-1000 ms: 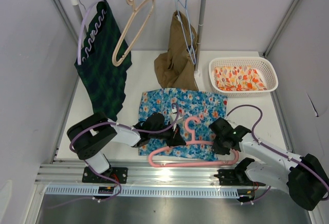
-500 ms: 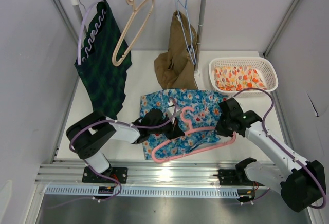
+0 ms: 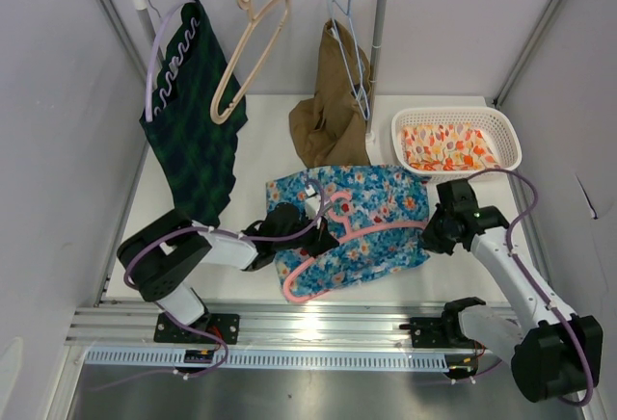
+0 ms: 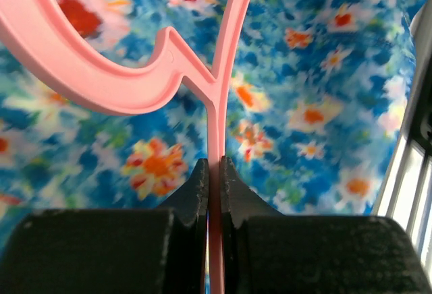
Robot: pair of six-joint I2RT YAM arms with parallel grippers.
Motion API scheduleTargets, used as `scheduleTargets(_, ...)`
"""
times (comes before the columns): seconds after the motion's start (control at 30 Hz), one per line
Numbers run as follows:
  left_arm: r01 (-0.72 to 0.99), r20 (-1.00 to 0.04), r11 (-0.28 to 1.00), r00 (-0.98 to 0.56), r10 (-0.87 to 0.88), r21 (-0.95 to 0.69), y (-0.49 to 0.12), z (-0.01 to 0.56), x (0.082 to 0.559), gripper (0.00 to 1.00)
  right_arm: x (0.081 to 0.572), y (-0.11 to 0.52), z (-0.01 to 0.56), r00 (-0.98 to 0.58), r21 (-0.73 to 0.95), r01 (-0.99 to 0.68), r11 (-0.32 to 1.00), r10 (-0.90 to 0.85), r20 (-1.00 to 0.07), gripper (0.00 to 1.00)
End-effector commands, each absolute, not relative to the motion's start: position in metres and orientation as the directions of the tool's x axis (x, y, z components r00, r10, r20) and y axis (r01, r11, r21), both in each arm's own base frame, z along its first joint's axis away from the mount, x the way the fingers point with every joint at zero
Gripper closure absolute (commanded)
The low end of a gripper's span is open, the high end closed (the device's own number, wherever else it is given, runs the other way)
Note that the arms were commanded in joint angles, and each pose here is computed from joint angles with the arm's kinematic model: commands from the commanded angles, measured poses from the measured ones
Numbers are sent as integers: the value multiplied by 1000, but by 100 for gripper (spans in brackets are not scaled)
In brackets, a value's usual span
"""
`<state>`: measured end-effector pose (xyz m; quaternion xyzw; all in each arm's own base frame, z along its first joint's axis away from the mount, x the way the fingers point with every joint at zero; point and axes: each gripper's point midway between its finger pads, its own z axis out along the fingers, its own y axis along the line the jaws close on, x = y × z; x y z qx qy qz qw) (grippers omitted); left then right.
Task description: Place the skirt on the hanger
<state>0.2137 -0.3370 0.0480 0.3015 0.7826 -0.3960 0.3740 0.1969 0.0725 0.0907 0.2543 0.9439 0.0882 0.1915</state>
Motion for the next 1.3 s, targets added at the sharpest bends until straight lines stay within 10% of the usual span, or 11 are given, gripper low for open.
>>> scheduleTargets(0.0, 754, -860, 584, -480, 176, -301, -318, 48, 231, 100, 205, 59, 87, -766, 282, 473, 834, 548, -336, 100)
scheduleTargets(1.27, 734, -904, 628, -414, 108, -260, -319, 75, 258, 100, 224, 49, 69, -746, 282, 525, 803, 594, -302, 92)
